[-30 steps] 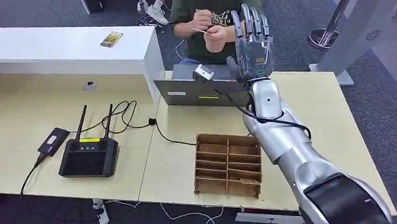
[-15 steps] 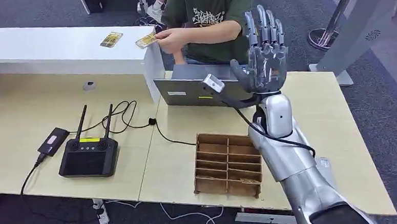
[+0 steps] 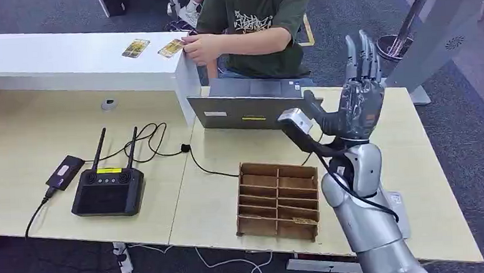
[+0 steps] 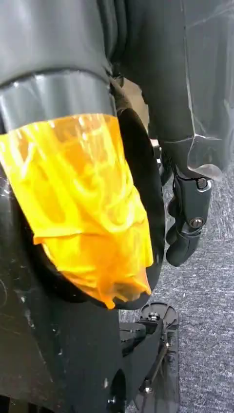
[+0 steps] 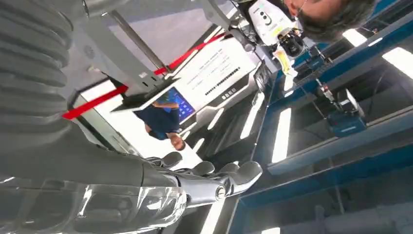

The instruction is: Pass the card to the sensor for recognition and then transmit it.

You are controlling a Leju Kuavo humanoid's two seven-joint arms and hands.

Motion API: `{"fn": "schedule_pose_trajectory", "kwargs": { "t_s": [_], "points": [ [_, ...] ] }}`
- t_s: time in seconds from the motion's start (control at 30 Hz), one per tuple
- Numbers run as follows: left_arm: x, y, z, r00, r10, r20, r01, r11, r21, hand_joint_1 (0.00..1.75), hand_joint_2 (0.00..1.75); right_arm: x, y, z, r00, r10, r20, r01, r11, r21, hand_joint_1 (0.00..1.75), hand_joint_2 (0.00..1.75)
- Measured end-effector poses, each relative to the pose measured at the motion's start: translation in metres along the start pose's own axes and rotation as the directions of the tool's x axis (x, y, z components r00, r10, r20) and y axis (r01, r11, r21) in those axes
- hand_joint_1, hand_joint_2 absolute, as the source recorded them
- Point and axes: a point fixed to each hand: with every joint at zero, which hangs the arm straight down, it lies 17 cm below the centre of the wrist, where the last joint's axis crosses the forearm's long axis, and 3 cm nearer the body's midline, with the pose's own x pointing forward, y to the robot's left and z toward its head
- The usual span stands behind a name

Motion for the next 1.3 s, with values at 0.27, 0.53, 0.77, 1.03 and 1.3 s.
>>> {"fn": "schedule_pose_trajectory", "kwargs": {
  "t_s": [0.27,0.53,0.77,1.03,1.3],
  "points": [
    [0.000,0.004,0.000,0.999,0.043,0.003,-0.043,0.999,0.011,0.00,0.00,-0.028,-0.002,0.038,0.977,-0.169,-0.127,0.173,0.985,0.022,0.00,1.75],
    [0.001,0.007,-0.001,0.997,0.079,0.009,-0.079,0.997,0.023,0.00,0.00,-0.039,0.008,0.075,0.939,-0.275,-0.208,0.295,0.953,0.071,0.00,1.75],
    [0.000,0.009,-0.001,0.996,0.091,0.009,-0.092,0.995,0.031,0.00,0.00,-0.052,0.011,0.110,0.921,-0.277,-0.273,0.313,0.945,0.098,0.00,1.75],
    [0.000,0.011,-0.001,0.994,0.110,0.013,-0.111,0.993,0.037,0.00,0.00,-0.061,0.008,0.145,0.909,-0.265,-0.322,0.318,0.941,0.121,0.00,1.75],
    [0.000,0.012,-0.001,0.993,0.113,0.013,-0.114,0.993,0.039,0.00,0.00,-0.066,0.005,0.153,0.908,-0.254,-0.334,0.310,0.943,0.125,0.00,1.75]
  ]
}}
